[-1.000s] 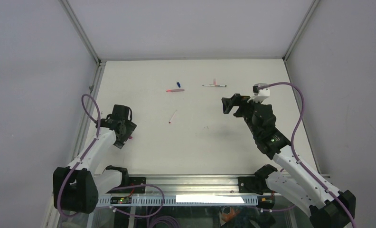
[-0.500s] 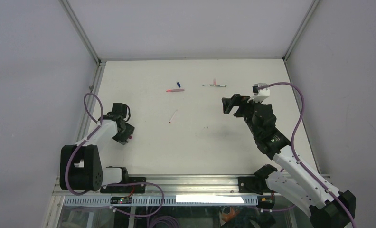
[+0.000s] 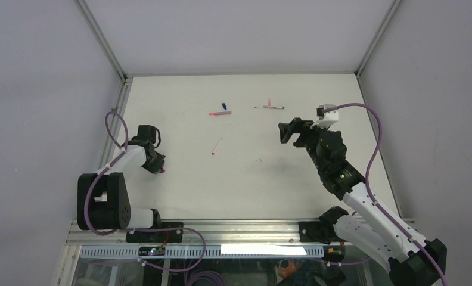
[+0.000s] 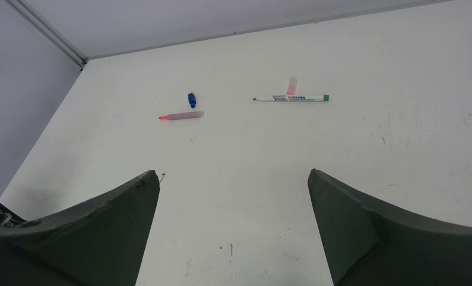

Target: Insert the pens into the pen caps

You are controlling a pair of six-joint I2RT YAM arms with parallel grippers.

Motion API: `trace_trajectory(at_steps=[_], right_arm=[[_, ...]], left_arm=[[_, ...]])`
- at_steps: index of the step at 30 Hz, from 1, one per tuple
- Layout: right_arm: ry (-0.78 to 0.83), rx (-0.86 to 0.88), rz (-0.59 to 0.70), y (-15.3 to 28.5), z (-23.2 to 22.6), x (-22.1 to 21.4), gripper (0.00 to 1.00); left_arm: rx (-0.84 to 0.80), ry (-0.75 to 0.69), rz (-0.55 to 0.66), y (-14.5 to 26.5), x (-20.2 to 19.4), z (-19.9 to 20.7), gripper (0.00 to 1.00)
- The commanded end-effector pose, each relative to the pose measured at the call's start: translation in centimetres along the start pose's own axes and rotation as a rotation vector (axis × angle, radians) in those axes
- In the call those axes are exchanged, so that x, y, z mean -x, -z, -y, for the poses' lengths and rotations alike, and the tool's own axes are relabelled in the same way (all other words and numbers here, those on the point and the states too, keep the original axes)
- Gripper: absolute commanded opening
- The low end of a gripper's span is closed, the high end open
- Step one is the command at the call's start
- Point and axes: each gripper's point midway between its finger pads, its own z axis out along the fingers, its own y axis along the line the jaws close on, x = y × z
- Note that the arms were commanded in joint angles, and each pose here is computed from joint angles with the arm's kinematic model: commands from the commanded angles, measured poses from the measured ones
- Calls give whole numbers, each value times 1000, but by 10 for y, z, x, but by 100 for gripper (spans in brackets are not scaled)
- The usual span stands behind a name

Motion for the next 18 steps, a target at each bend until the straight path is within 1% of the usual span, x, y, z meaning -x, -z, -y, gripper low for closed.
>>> trace_trajectory(at_steps=[1, 2, 5, 6, 9, 12, 14, 16, 18], right_arm=[[-2, 12, 51, 0, -4, 12, 99], [-2, 13, 49, 0, -4, 12, 100], [-5, 13, 47, -1, -4, 11, 100], [-6, 14, 46, -1, -5, 11, 99], [-8, 20, 43, -2, -6, 10, 100], [-8, 22, 40, -3, -7, 10, 100], [-6, 21, 35, -4, -7, 9, 100], [-2, 21, 32, -3, -7, 10, 100], [3, 16, 30, -2, -6, 11, 99]], left_arm=[[-104, -113, -113, -22, -23, 21, 0], [-156, -136, -140, -19, -26, 33, 0], [-338, -282, -200, 1, -30, 73, 0], [-384, -320, -189, 9, -25, 85, 0], [-504, -508, -117, 43, -26, 128, 0], [-559, -703, -50, 71, -33, 168, 0], [-601, -828, -36, 87, -43, 195, 0], [-683, -967, -29, 109, -64, 226, 0], [-738, -1098, -20, 123, -86, 247, 0]])
